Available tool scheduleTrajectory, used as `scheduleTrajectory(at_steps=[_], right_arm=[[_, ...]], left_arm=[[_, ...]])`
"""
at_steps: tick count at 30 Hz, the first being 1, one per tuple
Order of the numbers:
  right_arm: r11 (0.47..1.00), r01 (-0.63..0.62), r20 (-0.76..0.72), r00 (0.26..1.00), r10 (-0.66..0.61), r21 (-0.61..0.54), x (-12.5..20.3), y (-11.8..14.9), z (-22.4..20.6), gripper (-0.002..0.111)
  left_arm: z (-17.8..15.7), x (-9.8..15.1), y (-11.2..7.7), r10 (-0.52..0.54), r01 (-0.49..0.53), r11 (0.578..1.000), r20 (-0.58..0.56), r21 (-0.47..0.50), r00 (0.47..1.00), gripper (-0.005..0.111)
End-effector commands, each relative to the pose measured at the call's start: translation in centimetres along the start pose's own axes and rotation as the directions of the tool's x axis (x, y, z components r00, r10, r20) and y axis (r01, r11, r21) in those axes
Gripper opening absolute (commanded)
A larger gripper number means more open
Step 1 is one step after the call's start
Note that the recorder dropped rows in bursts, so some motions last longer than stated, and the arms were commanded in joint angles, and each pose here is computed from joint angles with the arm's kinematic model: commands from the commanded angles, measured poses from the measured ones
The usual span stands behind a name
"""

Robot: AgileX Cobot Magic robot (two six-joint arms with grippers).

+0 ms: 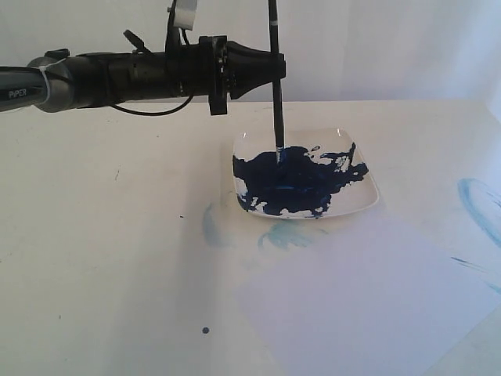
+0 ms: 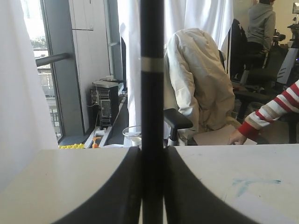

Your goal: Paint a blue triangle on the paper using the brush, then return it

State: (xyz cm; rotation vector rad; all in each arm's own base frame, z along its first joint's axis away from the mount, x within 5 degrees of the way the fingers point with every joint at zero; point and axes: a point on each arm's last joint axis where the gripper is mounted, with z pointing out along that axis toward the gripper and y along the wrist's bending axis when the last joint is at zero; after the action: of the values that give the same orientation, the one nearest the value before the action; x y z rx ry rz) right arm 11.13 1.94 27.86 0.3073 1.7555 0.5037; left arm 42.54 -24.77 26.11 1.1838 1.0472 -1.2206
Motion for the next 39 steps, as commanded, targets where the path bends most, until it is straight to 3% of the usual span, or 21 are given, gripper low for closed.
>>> scheduleTrajectory(at_steps=[1, 7, 13, 19, 27, 33, 39], right_arm=[[0.987, 0.155, -0.144, 0.979, -0.147, 0.046, -2.7, 1.6, 2.6, 0.0], [0.977, 0.212, -0.254, 0.947, -0.199, 0.024, -3.4, 2.5, 2.8, 0.0], [0.965, 0.197, -0.334, 0.91, -0.245, -0.171, -2.4, 4.1, 1.9, 0.0], [0.961, 0.23, -0.385, 0.882, -0.273, -0.155, -2.9, 4.1, 3.2, 0.0], [0.975, 0.218, -0.592, 0.782, -0.195, -0.034, -2.0, 0.3, 7.4, 0.0], [0.997, 0.072, -0.696, 0.714, -0.079, -0.039, 0.3, -3.3, 10.2, 0.0], [0.999, 0.053, -0.735, 0.677, -0.033, 0.003, 0.1, -5.7, 11.4, 0.0]], left_arm=[[-0.1, -0.7, -0.7, -0.026, 0.021, 0.997, 0.064, 0.077, 0.998, 0.0], [0.0, -1.3, -0.8, 0.01, -0.015, 0.997, 0.07, 0.077, 0.997, 0.0], [0.0, -3.0, -1.1, 0.039, -0.046, 0.996, 0.081, 0.08, 0.996, 0.0], [0.0, -4.0, -1.4, 0.067, -0.074, 0.994, 0.089, 0.08, 0.994, 0.0], [-0.1, -3.2, -1.2, 0.051, -0.058, 0.995, 0.082, 0.077, 0.995, 0.0], [-0.1, -2.8, -1.2, 0.029, -0.035, 0.996, 0.068, 0.083, 0.997, 0.0], [0.1, -5.4, -2.0, 0.017, -0.025, 0.995, 0.081, 0.096, 0.997, 0.0]])
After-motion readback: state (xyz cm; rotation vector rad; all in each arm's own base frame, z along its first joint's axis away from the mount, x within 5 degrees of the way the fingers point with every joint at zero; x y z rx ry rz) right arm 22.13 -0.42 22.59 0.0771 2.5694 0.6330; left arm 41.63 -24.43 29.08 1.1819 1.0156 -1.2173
